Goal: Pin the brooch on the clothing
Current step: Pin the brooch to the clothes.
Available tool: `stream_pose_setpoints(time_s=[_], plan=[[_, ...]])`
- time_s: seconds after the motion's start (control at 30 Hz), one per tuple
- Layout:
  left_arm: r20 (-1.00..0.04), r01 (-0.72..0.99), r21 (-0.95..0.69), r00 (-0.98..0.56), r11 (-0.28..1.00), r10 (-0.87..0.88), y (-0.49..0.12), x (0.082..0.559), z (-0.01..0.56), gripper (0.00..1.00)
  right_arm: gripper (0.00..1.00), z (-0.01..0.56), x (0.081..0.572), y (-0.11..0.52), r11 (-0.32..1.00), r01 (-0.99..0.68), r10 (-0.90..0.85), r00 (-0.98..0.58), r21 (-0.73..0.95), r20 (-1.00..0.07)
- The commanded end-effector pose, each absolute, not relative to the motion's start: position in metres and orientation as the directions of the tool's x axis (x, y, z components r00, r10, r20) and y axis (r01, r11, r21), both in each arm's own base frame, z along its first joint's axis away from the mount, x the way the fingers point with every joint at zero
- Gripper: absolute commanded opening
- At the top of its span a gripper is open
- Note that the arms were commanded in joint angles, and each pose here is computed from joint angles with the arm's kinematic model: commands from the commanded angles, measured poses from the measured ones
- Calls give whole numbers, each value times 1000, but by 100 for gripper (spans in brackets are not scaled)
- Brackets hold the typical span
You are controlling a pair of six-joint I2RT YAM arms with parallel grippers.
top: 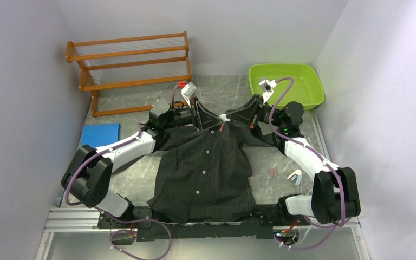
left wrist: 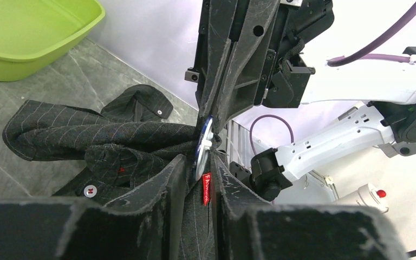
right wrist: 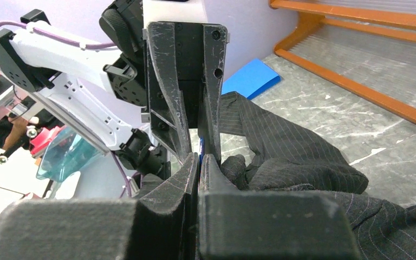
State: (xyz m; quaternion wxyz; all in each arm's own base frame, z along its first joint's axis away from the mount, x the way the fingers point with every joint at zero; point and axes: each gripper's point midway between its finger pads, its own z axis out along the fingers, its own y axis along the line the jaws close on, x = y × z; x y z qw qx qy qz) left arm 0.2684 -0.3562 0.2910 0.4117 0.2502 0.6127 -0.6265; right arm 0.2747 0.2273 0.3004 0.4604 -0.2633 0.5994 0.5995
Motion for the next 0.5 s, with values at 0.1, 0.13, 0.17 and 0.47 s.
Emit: stream_pose_setpoints(time_s=[0.1, 0.13, 0.17, 0.47], plan=[[-825, 841, -541, -522, 33, -219, -359, 264, 295, 19, 0, 318, 270, 228, 114, -909, 244, -366, 402, -898], [-824, 841, -541, -522, 33, -220, -360, 264, 295, 18, 0, 317, 270, 228, 116, -909, 244, -366, 401, -898], [-825, 842, -539, -520, 33, -220, -360, 264, 296, 16, 0, 317, 270, 228, 117, -908, 243, -366, 402, -898], [-840, 852, -521, -499, 58, -212, -355, 261, 302, 3, 66, 305, 275, 224, 194, -900, 223, -347, 390, -911]])
